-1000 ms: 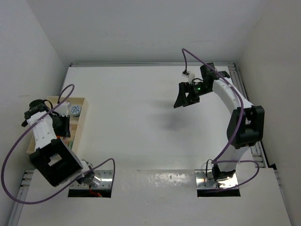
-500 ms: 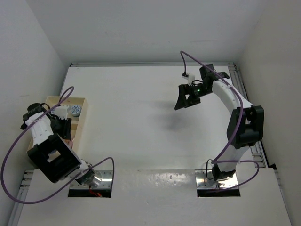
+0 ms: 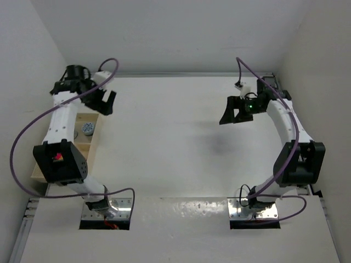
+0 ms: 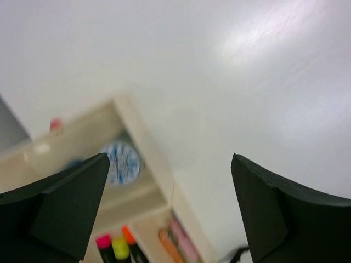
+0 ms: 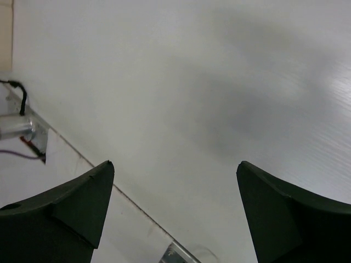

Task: Sort the stationery into containers
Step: Reset both arms

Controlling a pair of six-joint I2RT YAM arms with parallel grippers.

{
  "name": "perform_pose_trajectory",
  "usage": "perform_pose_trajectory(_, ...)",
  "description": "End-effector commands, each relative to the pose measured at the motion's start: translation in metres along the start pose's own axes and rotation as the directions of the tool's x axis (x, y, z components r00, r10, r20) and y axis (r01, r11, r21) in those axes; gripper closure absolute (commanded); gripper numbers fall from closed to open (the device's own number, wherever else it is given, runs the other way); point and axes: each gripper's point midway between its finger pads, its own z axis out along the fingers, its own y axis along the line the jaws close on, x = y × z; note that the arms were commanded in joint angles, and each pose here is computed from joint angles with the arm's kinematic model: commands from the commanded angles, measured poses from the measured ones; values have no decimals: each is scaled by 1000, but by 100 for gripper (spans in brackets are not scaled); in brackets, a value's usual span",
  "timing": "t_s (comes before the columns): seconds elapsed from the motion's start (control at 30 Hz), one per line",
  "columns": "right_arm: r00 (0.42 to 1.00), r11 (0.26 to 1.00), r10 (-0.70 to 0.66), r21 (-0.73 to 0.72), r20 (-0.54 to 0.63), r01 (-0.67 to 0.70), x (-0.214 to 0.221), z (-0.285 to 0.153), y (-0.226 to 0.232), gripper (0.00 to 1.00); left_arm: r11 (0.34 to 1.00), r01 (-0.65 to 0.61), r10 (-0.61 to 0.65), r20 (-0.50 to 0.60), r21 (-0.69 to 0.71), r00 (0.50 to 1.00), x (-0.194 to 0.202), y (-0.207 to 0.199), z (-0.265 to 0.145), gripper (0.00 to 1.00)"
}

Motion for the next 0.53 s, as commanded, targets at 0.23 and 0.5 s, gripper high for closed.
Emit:
perform_pose_trajectory(0.23, 984, 929, -38, 369, 171, -28, 2, -59, -57, 7, 980, 62, -88, 131, 189, 987, -77, -72, 55, 0)
perform_pose_trajectory(0.5, 974, 922, -40, 383, 221, -49, 22, -64, -54, 6, 991, 76, -98, 204, 113, 974, -88, -59, 59, 0)
